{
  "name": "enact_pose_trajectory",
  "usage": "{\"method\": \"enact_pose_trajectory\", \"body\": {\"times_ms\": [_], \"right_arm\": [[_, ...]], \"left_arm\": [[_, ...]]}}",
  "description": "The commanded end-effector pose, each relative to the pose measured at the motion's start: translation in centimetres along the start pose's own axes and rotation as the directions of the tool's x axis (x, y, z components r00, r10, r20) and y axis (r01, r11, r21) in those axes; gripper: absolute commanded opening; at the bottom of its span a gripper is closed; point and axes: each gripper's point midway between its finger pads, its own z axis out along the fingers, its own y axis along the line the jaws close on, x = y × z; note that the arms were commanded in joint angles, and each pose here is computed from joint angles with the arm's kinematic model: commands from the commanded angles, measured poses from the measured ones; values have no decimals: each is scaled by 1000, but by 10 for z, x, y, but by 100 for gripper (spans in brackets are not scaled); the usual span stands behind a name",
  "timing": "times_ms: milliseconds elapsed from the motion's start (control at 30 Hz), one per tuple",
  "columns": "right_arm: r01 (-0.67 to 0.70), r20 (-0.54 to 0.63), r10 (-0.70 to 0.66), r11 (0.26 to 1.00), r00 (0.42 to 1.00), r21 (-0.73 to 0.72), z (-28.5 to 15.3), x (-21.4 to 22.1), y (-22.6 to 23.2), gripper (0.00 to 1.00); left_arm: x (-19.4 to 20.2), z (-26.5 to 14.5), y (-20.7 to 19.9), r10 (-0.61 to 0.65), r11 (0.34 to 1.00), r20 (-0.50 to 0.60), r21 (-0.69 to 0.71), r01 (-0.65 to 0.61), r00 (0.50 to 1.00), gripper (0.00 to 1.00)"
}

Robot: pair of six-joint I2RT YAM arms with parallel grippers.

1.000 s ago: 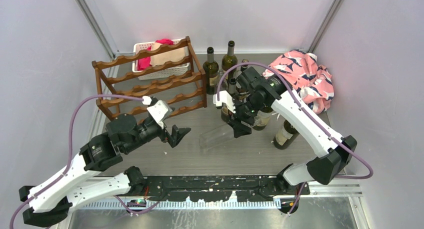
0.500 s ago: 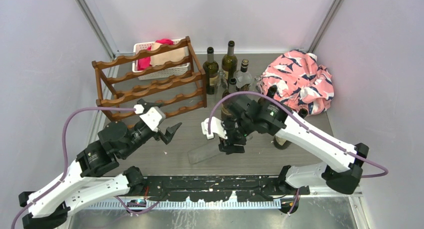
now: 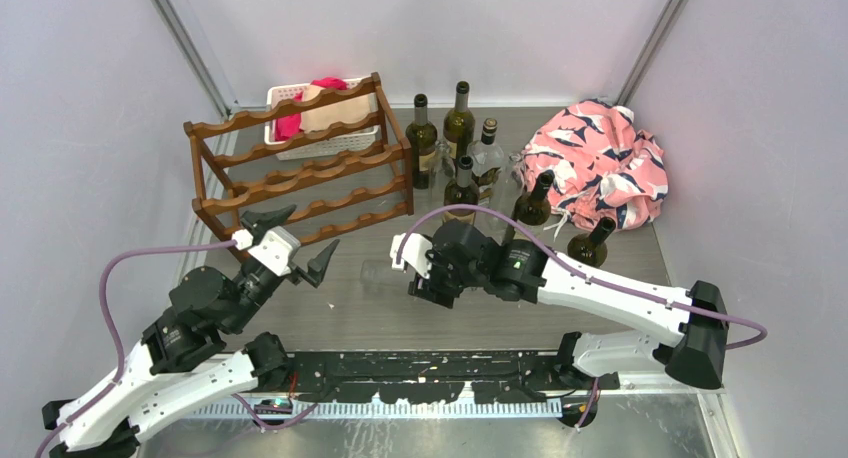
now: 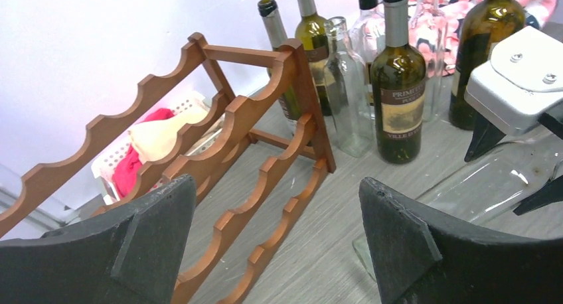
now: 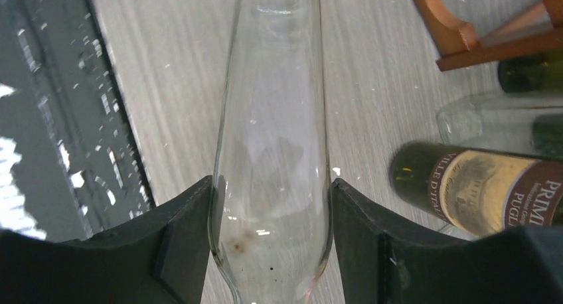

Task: Put the wine bottle on the wine rack
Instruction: Place the wine bottle in the wine rack.

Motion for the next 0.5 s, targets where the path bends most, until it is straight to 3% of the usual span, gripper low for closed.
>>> {"method": "enact_pose_trajectory", "body": {"times_ms": [0,200,467], "right_arm": [[-200,295,129,954,947,222,-3,-64,-47,1],[-452,382,302,796,873,402,14,-61,-83,1],[-576,464,384,713,798,400,33,-64,-91,1]], "left_arm": [[-9,2,14,13,997,48,-72,-10,999,92],[5,11,16,43,995,-6,-91,-43,999,91],[16,17,20,54,993,-37,-101,-57,998,91]]}}
